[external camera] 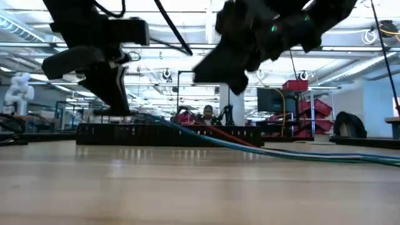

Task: Ziptie cables
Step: Adjust the cable wires, then wrap the cable wires with zip tie

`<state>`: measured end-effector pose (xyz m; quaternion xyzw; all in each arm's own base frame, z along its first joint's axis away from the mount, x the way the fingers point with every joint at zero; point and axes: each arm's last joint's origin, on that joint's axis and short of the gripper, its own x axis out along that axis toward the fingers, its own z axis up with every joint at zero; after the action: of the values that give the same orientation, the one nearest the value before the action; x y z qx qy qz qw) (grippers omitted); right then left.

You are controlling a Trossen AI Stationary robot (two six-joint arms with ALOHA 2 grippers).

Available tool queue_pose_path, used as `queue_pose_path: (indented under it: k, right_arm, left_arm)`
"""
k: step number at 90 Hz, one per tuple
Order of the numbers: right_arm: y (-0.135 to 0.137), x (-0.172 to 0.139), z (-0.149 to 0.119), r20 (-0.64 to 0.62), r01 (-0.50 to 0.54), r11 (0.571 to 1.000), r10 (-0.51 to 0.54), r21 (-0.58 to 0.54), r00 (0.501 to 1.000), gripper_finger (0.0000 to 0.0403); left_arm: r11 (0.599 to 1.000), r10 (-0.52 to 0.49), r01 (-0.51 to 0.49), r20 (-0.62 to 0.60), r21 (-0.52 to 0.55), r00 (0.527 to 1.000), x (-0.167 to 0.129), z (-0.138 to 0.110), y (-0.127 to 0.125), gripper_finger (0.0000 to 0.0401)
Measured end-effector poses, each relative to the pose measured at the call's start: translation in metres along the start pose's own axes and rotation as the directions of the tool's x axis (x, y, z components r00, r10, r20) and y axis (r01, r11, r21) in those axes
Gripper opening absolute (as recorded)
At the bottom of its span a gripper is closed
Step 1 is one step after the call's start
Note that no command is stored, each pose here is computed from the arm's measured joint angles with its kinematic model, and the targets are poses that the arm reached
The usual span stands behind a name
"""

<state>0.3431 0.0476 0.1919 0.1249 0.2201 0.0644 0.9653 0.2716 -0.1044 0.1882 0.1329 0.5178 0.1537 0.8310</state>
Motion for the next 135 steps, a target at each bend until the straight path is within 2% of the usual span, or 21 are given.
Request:
queue_pose_path:
  k: [7,15,28,39,55,60,65,71,75,80,88,94,110,115,123,135]
  right_arm:
    - [0.000,-0.001,0.001,0.004,-0.001,1.000,0.001,-0.006,1.000,0.0118]
    - [-0.004,0.003,0.000,0.013,0.008,1.000,-0.008,-0.002,1.000,0.0118]
    - [-0.009,0.010,-0.008,-0.013,0.029,0.999,-0.029,0.016,0.999,0.0118]
    - [-0.009,0.011,-0.009,-0.014,0.028,1.000,-0.028,0.012,1.000,0.0118]
    - [-0.009,0.004,-0.001,0.012,0.028,1.000,-0.028,0.001,1.000,0.0118]
    - [-0.010,0.001,0.002,0.018,0.032,0.999,-0.032,-0.004,0.999,0.0118]
    - [-0.012,-0.004,0.005,0.014,0.043,0.999,-0.043,-0.009,0.999,0.0118]
    - [-0.014,-0.009,0.009,0.014,0.088,0.996,-0.088,-0.013,0.996,0.0118]
    - [-0.014,-0.013,0.009,0.001,0.133,0.991,-0.133,-0.018,0.991,0.0118]
    - [-0.016,-0.017,0.009,-0.011,0.194,0.981,-0.194,-0.026,0.981,0.0118]
    - [-0.017,-0.022,0.006,-0.051,0.266,0.964,-0.267,-0.028,0.962,0.0118]
    - [-0.016,-0.024,0.004,-0.079,0.281,0.959,-0.282,-0.026,0.956,0.0118]
    - [-0.016,-0.026,0.000,-0.127,0.305,0.952,-0.307,-0.034,0.943,0.0118]
    - [-0.016,-0.026,-0.001,-0.131,0.311,0.950,-0.313,-0.036,0.941,0.0118]
    - [-0.017,-0.026,-0.001,-0.132,0.314,0.949,-0.315,-0.032,0.940,0.0118]
    - [-0.016,-0.026,-0.001,-0.133,0.315,0.949,-0.315,-0.020,0.940,0.0118]
  left_arm:
    - [0.999,0.034,-0.035,0.033,0.023,0.999,-0.006,0.004,-0.002,0.0001]
    - [1.000,0.025,-0.026,0.058,0.018,0.998,-0.008,0.007,-0.004,0.0001]
    - [0.996,-0.084,0.084,0.053,0.005,0.995,0.003,0.007,-0.005,0.0009]
    - [0.990,-0.141,0.141,0.009,-0.019,0.990,0.010,0.003,-0.001,0.0054]
    - [0.990,-0.141,0.137,-0.144,-0.037,0.979,0.009,-0.011,0.004,0.0132]
    - [0.992,-0.107,0.089,-0.222,-0.088,0.969,0.004,-0.017,0.009,0.0147]
    - [0.988,-0.044,-0.001,-0.289,-0.153,0.956,-0.004,-0.023,0.017,0.0154]
    - [0.961,0.053,-0.140,-0.340,-0.239,0.939,-0.016,-0.032,0.029,0.0155]
    - [0.926,0.100,-0.219,-0.360,-0.308,0.928,-0.022,-0.039,0.035,0.0154]
    - [0.876,0.113,-0.270,-0.373,-0.400,0.921,-0.026,-0.047,0.040,0.0151]
    - [0.828,0.086,-0.279,-0.382,-0.486,0.920,-0.021,-0.063,0.042,0.0148]
    - [0.803,0.057,-0.293,-0.421,-0.520,0.905,-0.015,-0.078,0.042,0.0148]
    - [0.745,-0.060,-0.352,-0.582,-0.566,0.811,-0.004,-0.116,0.045,0.0148]
    - [0.733,-0.089,-0.358,-0.603,-0.578,0.793,-0.002,-0.122,0.045,0.0148]
    - [0.718,-0.135,-0.331,-0.589,-0.612,0.797,0.001,-0.126,0.043,0.0148]
    - [0.719,-0.133,-0.338,-0.597,-0.608,0.791,0.002,-0.128,0.043,0.0147]
